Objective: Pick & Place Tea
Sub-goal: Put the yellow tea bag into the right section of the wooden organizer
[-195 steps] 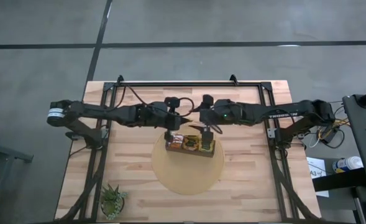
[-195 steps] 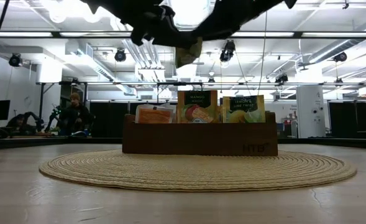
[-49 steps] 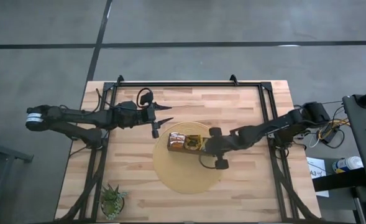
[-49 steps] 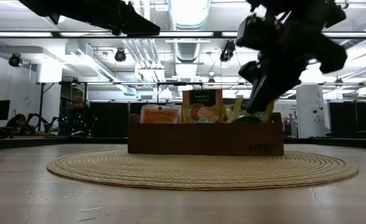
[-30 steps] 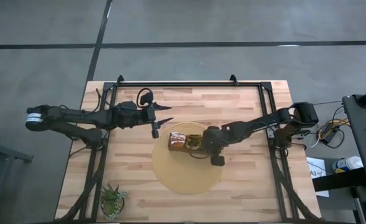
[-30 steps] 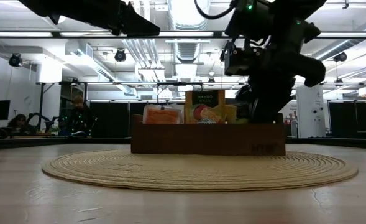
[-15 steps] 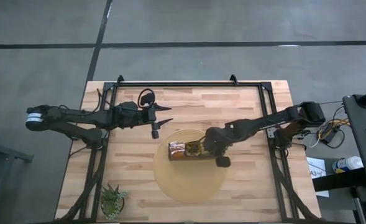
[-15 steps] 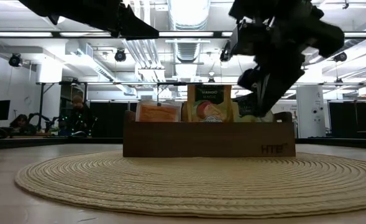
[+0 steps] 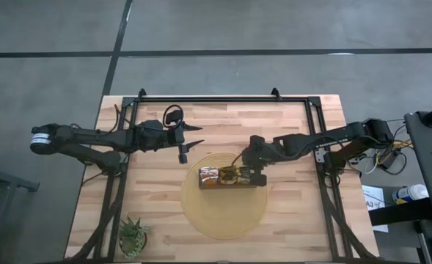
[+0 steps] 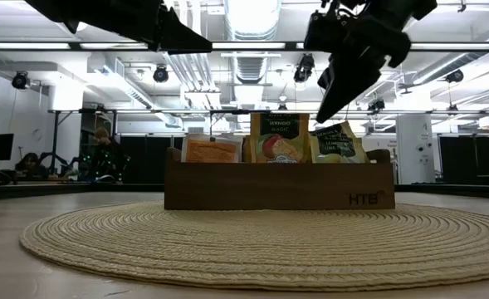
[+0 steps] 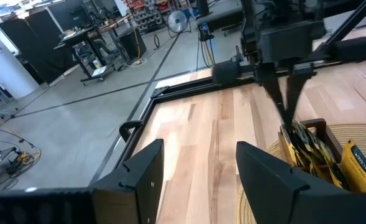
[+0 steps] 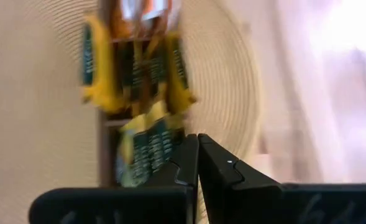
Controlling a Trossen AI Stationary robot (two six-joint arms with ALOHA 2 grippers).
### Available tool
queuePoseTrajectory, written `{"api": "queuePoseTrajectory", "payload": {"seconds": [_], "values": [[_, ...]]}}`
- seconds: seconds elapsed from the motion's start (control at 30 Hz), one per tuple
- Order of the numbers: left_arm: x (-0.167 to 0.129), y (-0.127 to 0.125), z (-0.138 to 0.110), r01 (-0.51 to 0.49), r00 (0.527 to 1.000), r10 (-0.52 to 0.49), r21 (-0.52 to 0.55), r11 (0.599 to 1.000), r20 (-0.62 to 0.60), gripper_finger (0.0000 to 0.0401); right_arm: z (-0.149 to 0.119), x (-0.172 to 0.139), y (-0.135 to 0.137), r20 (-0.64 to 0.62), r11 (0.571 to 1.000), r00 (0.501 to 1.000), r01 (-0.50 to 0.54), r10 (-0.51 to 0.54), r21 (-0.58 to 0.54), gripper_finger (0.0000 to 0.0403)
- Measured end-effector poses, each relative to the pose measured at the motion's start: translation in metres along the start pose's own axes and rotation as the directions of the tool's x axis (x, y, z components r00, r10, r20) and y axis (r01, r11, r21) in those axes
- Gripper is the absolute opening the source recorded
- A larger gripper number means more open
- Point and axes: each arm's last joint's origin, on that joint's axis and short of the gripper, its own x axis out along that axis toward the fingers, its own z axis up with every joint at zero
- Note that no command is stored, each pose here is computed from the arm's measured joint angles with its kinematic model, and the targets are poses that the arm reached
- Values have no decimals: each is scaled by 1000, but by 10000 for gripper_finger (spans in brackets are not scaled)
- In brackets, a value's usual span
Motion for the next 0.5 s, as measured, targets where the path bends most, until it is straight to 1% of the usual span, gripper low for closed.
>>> {"api": "queuePoseTrajectory", "payload": {"seconds": [0.13, 0.27, 0.4, 0.5], "values": [[0, 0, 0, 0, 1000, 0, -1, 1000, -1, 195, -5, 11, 5, -55, 995, 994, -97, 95, -26, 8], [0, 0, 0, 1, 1000, -1, 0, 1000, -3, 195, -12, 25, 8, -113, 995, 989, -97, 95, -14, 8], [0, 0, 0, 1, 1000, -1, 0, 1000, -3, 195, -11, 25, 9, -108, 994, 989, -104, 102, -14, 8], [0, 0, 0, 1, 1000, -1, 0, 1000, -2, 195, -5, 13, 9, -61, 993, 992, -115, 113, -29, 8]]}}
